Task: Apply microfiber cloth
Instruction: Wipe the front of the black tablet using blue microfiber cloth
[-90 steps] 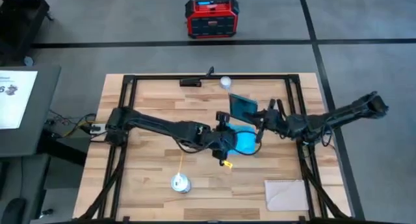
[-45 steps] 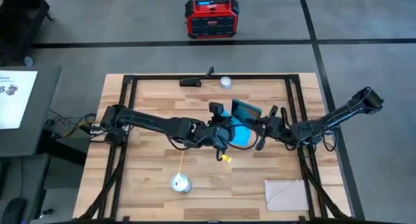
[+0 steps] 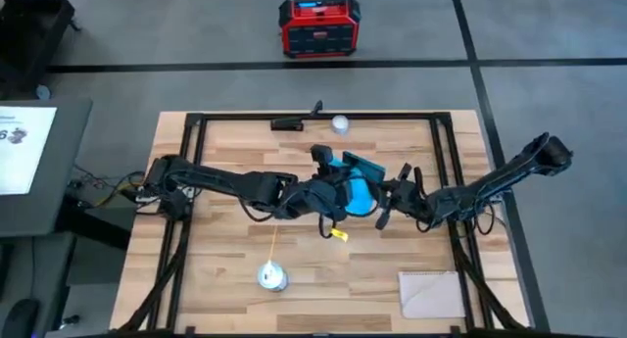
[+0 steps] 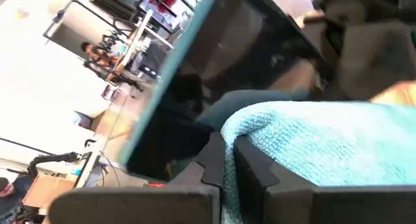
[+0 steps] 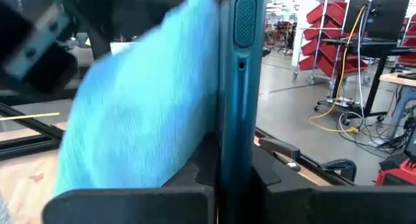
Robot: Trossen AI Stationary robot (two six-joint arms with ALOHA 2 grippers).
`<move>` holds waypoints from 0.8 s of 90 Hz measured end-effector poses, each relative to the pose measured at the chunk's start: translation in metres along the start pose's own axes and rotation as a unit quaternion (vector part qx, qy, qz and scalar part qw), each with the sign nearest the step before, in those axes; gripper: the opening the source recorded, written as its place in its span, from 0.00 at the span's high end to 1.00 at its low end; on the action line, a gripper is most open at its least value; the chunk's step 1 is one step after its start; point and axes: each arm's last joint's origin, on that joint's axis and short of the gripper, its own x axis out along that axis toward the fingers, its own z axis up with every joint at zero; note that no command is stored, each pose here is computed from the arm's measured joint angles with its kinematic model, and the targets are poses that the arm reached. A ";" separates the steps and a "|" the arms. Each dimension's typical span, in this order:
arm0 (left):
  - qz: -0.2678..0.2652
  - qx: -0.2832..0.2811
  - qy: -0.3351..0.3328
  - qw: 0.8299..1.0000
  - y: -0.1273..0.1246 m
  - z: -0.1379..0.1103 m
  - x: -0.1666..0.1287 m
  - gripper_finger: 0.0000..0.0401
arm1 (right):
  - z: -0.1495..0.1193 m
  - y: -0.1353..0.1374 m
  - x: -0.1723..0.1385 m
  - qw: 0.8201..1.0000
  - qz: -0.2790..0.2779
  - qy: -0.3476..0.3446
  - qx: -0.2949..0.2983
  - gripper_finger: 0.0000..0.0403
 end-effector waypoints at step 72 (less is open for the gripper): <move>0.020 -0.042 -0.074 0.996 0.002 0.006 0.003 1.00 | -0.001 -0.001 0.002 1.000 -0.002 0.000 0.000 0.98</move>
